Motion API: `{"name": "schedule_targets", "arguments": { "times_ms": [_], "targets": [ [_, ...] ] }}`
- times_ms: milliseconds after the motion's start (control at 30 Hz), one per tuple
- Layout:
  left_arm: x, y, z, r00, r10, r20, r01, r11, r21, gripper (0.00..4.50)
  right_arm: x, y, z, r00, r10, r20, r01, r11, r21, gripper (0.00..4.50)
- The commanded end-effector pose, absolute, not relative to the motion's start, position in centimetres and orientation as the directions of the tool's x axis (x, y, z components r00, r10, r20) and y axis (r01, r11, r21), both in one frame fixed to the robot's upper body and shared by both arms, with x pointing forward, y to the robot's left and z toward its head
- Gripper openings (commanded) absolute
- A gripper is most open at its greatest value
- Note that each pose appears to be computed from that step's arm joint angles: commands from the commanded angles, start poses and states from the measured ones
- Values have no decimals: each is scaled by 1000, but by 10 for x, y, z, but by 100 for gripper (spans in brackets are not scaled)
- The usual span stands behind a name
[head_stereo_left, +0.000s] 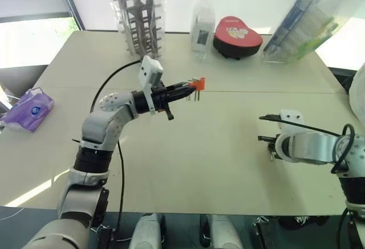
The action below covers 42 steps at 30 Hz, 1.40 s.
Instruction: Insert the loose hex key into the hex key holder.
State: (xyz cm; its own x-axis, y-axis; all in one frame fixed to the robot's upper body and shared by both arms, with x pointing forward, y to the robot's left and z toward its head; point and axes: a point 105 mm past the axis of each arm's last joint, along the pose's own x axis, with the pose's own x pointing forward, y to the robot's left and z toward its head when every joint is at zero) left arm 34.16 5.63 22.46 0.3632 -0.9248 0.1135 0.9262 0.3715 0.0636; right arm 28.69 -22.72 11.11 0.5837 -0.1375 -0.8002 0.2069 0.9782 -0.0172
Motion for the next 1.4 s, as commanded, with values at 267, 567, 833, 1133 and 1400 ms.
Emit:
{"name": "schedule_targets", "arguments": {
  "times_ms": [267, 567, 833, 1133, 1400],
  "targets": [
    [341, 56, 238, 362, -920, 149, 918, 380, 116, 0, 328, -187, 196, 958, 64, -279, -78, 996, -38, 2],
    [344, 61, 243, 389, -910, 143, 906, 406, 120, 0, 330, -116, 290, 760, 453, 465, -550, 830, 90, 2],
    [348, 67, 251, 418, -897, 142, 891, 435, 127, 0, 312, -70, 285, 585, 573, 573, -763, 628, 151, 2],
    [347, 66, 255, 420, -897, 139, 889, 437, 138, 0, 319, -65, 267, 607, 566, 558, -743, 653, 145, 2],
    [338, 62, 251, 377, -920, 107, 910, 390, 142, 0, 329, -69, 275, 617, 525, 586, -705, 700, 115, 2]
  ]
}}
